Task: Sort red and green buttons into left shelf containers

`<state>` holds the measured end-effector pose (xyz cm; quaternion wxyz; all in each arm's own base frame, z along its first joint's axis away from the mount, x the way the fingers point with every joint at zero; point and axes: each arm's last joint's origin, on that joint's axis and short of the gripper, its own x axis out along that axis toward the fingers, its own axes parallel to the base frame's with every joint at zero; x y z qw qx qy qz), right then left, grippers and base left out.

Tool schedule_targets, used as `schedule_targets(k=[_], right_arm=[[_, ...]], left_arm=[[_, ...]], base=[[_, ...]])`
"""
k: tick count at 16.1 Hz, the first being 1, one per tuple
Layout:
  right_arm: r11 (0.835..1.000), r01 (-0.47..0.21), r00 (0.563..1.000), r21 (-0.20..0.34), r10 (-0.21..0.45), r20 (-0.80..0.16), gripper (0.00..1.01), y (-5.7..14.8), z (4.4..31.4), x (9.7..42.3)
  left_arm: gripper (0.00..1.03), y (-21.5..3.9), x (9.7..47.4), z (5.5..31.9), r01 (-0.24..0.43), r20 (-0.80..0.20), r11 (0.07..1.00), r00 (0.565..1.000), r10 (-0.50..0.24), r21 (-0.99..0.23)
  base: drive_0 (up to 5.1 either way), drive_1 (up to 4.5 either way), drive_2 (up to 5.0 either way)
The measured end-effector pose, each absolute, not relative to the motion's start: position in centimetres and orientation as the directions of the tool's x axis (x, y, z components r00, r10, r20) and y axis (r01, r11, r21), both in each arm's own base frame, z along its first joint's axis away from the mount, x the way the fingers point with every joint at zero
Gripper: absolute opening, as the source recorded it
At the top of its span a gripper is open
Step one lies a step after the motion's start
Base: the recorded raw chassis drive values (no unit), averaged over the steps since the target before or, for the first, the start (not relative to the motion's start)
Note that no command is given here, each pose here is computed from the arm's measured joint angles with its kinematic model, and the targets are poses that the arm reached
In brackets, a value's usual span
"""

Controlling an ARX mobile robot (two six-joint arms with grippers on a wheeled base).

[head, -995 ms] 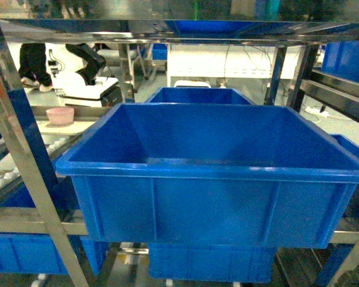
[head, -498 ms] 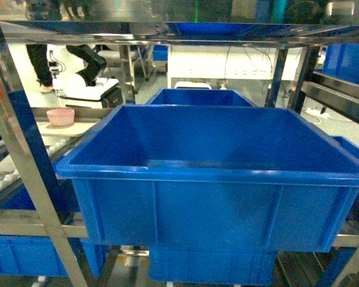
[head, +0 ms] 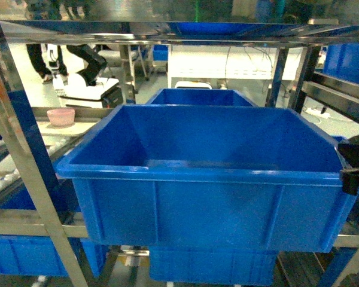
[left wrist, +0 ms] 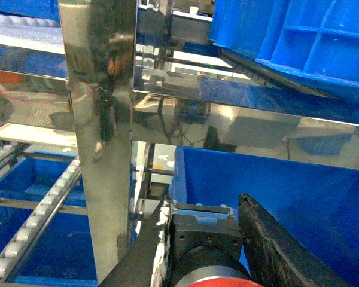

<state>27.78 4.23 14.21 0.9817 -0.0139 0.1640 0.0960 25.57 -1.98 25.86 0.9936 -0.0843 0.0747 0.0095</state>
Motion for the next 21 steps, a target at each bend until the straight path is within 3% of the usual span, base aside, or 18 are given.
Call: schedule_targets(k=[5,8,12,17,21], right_arm=[[0.981,-0.192,0.91,0.008,0.181,-0.374,0.28,5.9,14.5,31.8],[0.985,-0.173,0.914,0.0,0.16,-0.374,0.28,5.9,14.5,32.1],[0.98,-0.197,0.906,0.016,0.188,-0.379,0.28,5.5,13.5,33.9],[0.964,-0.266,0.873,0.017,0.248,-0.419,0.28,8.5,11.9,35.8],[0.964,-0.264,0.863,0.005,0.239,-0.446,0.28,9.5,11.3,37.3]], left_arm=[[0.29,-2.0,25.6,25.9,-0.031,-0.15,0.986,0.989,0.006,-0.166],[0.29,-2.0,25.6,25.9,-0.031,-0.15,0.986,0.989,0.006,-0.166],[0.29,-2.0,25.6,25.9,-0.031,-0.15,0.986,0.989,0.006,-0.166],[0.29,-2.0,25.6,25.9,-0.032,-0.15,0.986,0.989,0.006,-0.166],[0.29,-2.0,25.6,25.9,-0.032,-0.15,0.986,0.989,0.006,-0.166]], base=[[0.0,0.0,0.0],[0.0,0.0,0.0],[0.0,0.0,0.0],[0.0,0.0,0.0],[0.0,0.0,0.0]])
